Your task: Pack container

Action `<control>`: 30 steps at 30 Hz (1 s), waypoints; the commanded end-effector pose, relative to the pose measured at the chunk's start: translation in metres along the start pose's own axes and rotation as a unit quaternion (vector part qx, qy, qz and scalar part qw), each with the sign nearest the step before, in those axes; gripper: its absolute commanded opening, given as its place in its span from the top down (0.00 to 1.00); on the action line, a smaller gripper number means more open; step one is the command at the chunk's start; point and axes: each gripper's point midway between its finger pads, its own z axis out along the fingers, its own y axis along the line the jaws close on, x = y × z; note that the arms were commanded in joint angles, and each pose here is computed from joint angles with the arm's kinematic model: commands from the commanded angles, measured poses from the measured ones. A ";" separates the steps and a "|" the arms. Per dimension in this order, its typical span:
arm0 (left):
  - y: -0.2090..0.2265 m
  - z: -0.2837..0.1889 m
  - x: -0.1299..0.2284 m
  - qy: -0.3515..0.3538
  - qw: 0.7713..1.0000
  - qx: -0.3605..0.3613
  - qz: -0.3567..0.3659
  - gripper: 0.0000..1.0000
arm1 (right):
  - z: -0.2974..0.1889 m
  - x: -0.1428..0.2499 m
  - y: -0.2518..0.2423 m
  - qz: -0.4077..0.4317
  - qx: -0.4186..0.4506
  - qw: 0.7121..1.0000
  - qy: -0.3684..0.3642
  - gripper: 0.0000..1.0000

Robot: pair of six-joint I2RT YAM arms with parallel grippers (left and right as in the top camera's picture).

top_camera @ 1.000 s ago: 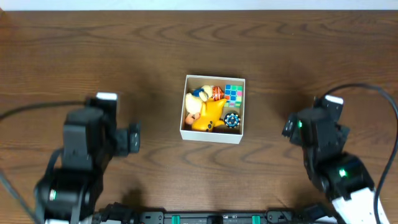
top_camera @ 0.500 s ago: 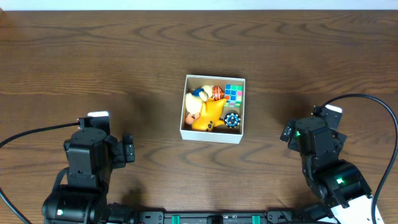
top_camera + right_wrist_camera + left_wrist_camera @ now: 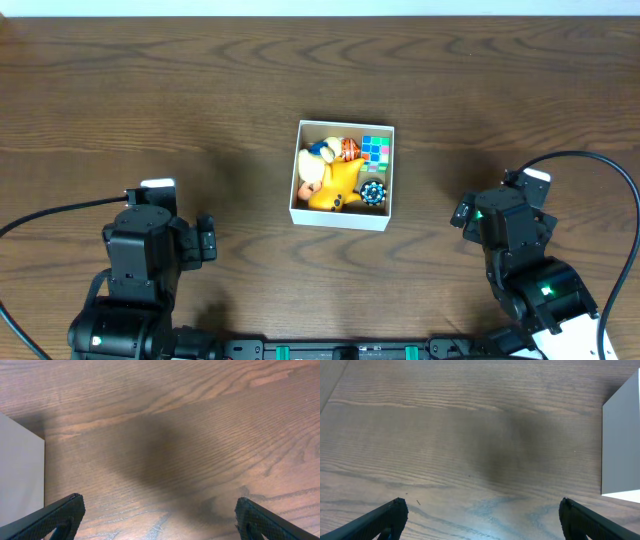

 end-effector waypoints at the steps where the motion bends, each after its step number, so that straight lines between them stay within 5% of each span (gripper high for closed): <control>1: 0.003 -0.001 -0.002 -0.003 1.000 -0.010 -0.005 0.02 | 0.000 0.002 0.001 0.001 0.002 1.000 -0.002 0.01; 17: 0.003 -0.001 -0.002 -0.003 1.000 -0.009 -0.005 0.02 | -0.007 0.008 -0.021 0.026 0.010 1.000 0.015 0.01; 30: 0.003 -0.001 -0.002 -0.003 1.000 -0.010 -0.005 0.02 | -0.031 -0.013 -0.057 0.085 -0.050 0.981 -0.164 0.01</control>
